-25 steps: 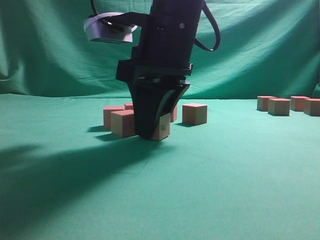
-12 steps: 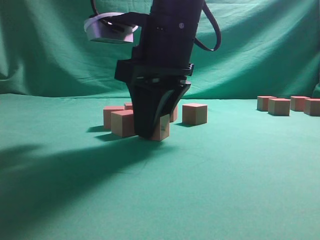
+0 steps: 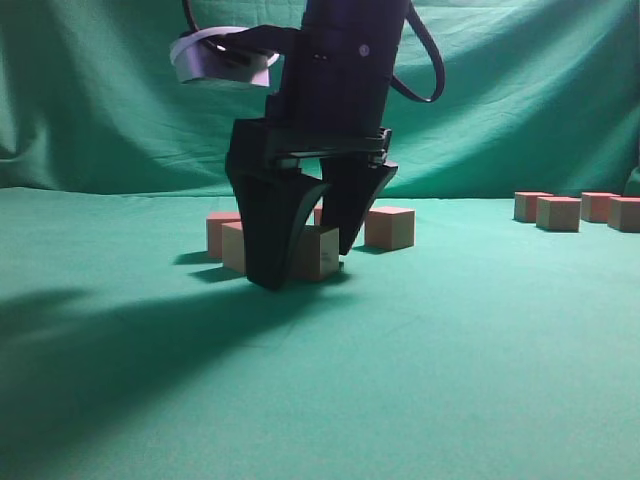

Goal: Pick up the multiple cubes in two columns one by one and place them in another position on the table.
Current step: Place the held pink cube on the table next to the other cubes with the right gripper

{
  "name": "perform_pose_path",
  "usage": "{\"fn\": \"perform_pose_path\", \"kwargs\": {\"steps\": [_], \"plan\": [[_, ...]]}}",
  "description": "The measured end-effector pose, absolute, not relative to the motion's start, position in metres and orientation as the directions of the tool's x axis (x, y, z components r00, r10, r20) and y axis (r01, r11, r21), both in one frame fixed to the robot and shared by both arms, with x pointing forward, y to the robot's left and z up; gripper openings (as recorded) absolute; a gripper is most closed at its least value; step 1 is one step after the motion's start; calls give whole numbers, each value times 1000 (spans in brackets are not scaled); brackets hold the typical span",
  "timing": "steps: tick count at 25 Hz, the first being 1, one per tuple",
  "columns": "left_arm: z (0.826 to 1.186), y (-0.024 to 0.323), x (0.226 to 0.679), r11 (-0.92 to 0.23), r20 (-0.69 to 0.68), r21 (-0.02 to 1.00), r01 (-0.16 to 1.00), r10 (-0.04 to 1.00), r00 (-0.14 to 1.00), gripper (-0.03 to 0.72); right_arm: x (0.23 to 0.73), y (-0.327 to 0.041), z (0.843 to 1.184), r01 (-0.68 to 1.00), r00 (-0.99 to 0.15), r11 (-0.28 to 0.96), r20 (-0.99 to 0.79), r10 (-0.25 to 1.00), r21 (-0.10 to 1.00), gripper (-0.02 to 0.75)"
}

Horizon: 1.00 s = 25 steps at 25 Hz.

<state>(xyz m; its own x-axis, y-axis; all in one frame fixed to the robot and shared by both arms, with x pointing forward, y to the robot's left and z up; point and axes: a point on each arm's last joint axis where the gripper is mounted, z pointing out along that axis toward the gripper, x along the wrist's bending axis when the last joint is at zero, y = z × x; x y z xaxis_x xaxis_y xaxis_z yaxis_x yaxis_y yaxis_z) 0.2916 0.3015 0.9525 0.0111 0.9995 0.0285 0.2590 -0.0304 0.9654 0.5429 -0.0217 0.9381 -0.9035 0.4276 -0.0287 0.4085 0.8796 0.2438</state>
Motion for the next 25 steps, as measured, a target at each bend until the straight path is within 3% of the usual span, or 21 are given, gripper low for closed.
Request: {"fn": "perform_pose_path", "kwargs": {"steps": [5, 15, 18, 22, 25], "plan": [[953, 301, 292, -30, 29, 965, 259, 1000, 11, 0, 540, -25, 956, 404, -902, 877, -47, 429, 262, 591], [953, 301, 292, -30, 29, 965, 259, 1000, 11, 0, 529, -43, 1042, 393, -872, 851, -152, 465, 347, 591], [953, 301, 292, -30, 29, 965, 259, 1000, 11, 0, 524, -59, 1066, 412, -839, 850, -227, 495, 329, 539], [953, 301, 292, -30, 29, 965, 259, 1000, 11, 0, 518, -85, 1090, 482, -766, 831, -327, 554, 277, 544], [953, 301, 292, -30, 29, 965, 259, 1000, 11, 0, 526, -110, 1102, 574, -677, 760, -345, 650, 306, 544]]}}
